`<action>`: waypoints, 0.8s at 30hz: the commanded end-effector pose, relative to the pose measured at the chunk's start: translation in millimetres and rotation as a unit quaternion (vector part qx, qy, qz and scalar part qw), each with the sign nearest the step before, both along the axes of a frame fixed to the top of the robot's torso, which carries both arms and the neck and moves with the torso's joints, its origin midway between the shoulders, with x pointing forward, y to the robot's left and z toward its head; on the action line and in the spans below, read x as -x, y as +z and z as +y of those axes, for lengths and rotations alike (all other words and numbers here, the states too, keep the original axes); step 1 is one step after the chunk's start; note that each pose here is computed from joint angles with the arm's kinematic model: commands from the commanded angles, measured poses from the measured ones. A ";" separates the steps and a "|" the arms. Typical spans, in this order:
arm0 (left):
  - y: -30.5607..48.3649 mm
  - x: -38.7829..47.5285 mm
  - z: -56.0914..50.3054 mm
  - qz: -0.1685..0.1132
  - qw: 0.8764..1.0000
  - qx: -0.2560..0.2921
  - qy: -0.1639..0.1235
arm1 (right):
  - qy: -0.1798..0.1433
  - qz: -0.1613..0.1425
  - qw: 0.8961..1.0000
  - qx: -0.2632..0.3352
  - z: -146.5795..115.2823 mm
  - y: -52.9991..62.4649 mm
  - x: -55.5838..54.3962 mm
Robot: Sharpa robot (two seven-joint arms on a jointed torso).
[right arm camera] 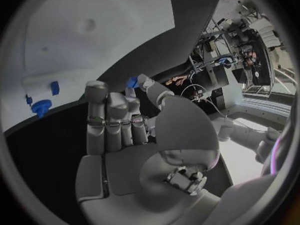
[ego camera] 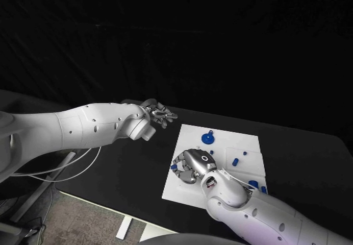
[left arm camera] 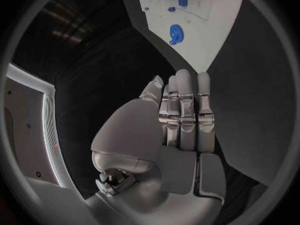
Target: Assemble the parts on the task board
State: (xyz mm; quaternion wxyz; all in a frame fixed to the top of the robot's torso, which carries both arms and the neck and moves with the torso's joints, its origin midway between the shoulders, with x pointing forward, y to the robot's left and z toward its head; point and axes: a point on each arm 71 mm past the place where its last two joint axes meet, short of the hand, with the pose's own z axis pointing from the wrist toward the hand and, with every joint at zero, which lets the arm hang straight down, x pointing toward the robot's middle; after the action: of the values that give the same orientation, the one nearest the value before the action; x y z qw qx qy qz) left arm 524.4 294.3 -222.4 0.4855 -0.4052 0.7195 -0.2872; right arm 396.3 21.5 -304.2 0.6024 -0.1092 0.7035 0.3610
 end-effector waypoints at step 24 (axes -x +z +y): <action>-12.5 26.9 -23.5 0.103 0.949 0.042 -0.295 | -0.082 -0.015 0.996 -0.038 -68.1 40.4 -34.3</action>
State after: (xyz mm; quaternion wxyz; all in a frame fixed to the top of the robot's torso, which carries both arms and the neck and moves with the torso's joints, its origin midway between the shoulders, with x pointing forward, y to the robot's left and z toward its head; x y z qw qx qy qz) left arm 503.2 279.0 -233.3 0.3181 -0.2688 0.8215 -0.3896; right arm 430.5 -46.2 -265.2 0.6414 -0.0376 0.6889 0.3356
